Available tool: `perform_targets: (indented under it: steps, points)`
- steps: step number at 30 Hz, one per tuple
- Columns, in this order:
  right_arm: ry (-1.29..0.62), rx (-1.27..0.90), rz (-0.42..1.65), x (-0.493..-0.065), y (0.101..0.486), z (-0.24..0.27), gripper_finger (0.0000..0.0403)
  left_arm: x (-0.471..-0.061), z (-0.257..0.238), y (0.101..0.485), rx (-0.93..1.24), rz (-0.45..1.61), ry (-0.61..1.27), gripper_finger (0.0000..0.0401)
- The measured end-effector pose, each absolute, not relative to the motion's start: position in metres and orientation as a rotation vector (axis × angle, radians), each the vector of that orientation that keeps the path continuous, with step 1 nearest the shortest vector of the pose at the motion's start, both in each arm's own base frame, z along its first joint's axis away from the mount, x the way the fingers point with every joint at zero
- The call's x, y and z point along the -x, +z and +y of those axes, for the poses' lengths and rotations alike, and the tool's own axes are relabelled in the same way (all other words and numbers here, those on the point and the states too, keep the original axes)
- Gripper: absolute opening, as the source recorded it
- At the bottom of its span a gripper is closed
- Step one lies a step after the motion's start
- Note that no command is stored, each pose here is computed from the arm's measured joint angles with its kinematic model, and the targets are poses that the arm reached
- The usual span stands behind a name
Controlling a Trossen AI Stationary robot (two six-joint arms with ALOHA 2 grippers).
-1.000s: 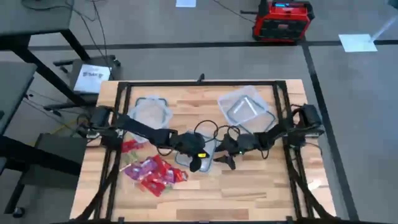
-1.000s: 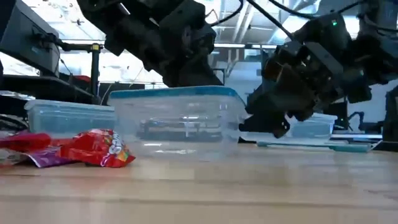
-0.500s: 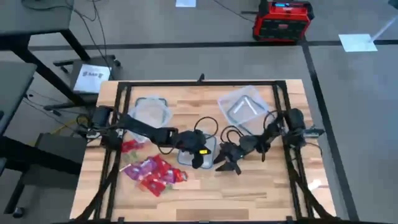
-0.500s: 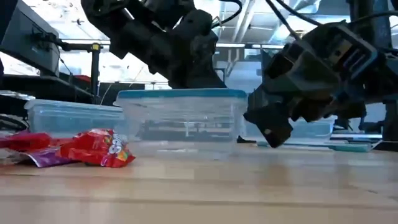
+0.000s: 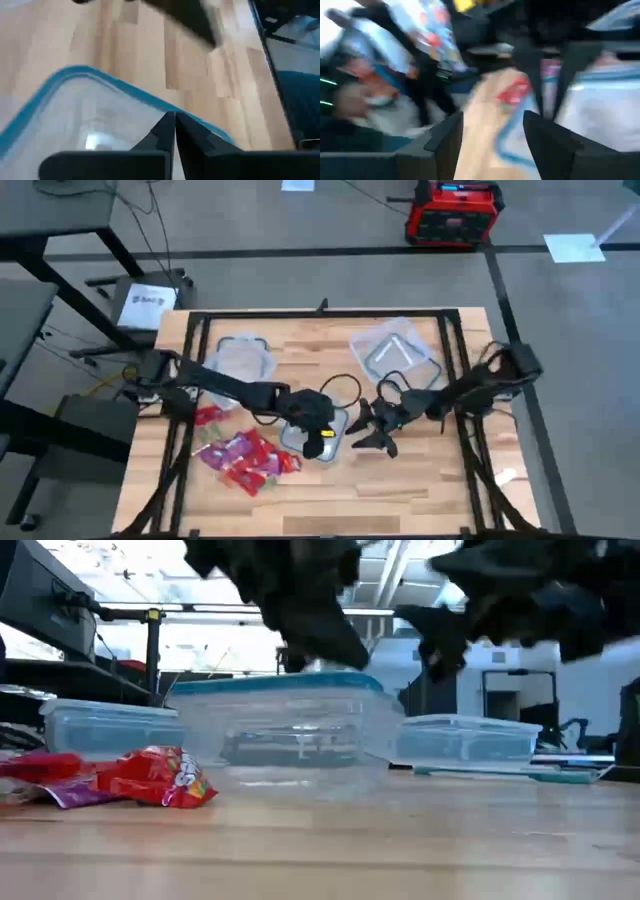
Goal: Sort candy
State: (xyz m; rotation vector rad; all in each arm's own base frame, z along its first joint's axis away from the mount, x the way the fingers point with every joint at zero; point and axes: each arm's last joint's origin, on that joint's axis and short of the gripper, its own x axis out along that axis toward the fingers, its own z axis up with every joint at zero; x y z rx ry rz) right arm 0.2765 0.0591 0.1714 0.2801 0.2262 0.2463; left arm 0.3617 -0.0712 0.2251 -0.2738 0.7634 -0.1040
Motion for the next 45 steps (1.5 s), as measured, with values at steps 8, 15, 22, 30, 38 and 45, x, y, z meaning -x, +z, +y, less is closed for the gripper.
perform_targets:
  steps: [8, 15, 22, 30, 38, 45]
  points:
    - [0.011, -0.057, 0.645, -0.322, 0.176, 0.051, 0.0178, -0.318, -0.115, 0.21, 0.23, 0.973, 0.158, 0.0]
    - [-0.001, -0.081, 0.723, -0.328, 0.167, 0.063, 0.0169, -0.302, -0.109, 0.187, 0.22, 1.005, 0.286, 0.0]
    - [0.083, -0.104, 0.712, -0.319, 0.174, 0.089, 0.0166, -0.306, -0.083, 0.181, 0.121, 1.007, 0.358, 0.0]
    - [0.173, -0.021, 0.634, -0.301, 0.207, 0.107, 0.0166, -0.323, -0.069, 0.199, 0.058, 0.962, 0.327, 0.0]
    - [0.22, -0.186, 0.512, -0.258, 0.226, 0.159, 0.0166, -0.339, -0.08, 0.218, 0.075, 0.844, 0.164, 0.0]
    - [0.177, -0.303, 0.402, -0.255, 0.169, 0.168, 0.0174, -0.348, -0.067, 0.217, 0.126, 0.761, 0.139, 0.0]
